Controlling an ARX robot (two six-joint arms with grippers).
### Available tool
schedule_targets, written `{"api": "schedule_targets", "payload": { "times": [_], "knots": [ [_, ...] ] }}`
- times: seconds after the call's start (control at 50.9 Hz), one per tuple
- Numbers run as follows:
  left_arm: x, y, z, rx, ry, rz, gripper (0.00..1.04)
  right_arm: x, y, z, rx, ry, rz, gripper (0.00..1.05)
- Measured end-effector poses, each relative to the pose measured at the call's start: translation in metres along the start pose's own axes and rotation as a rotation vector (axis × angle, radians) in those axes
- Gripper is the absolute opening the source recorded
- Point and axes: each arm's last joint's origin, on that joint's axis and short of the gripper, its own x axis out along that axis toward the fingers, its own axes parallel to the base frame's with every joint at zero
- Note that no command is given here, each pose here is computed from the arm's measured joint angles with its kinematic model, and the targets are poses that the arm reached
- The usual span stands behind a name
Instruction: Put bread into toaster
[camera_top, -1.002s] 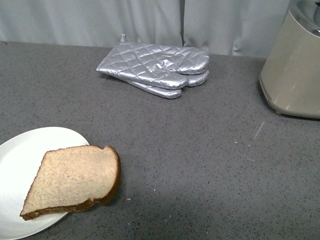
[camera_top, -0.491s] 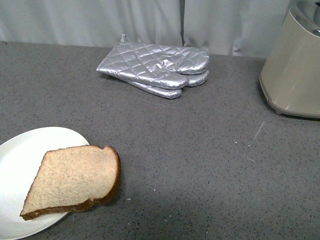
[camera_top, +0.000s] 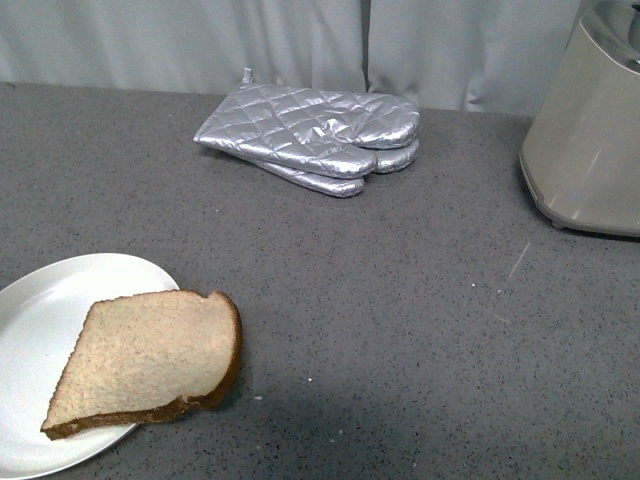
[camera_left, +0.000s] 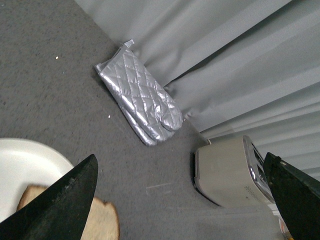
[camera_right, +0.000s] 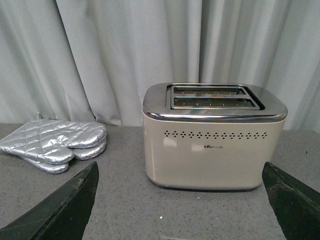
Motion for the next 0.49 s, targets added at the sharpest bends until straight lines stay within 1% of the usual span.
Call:
{"api": "schedule_targets", "payload": {
  "times": [0.059,0.138,0.197,0.314,0.354,0.491],
  "knots": [
    [0.024,0.006,0.016,-0.010,0.017,-0.002,0.98,0.000,0.000,0.000,0.000,0.000,0.000,0.95],
    [0.052,0.022,0.030,-0.026,0.057,0.037,0.98,0.000,0.000,0.000,0.000,0.000,0.000,0.95],
    [0.067,0.034,0.036,-0.038,0.088,0.070,0.98,0.000,0.000,0.000,0.000,0.000,0.000,0.95],
    [0.105,0.075,0.045,-0.030,0.194,0.174,0.98,0.000,0.000,0.000,0.000,0.000,0.000,0.95],
    [0.113,0.088,0.049,-0.019,0.212,0.208,0.98,0.000,0.000,0.000,0.000,0.000,0.000,0.95],
    [0.125,0.110,0.062,0.037,0.237,0.259,0.98,0.000,0.000,0.000,0.000,0.000,0.000,0.95]
  ]
}}
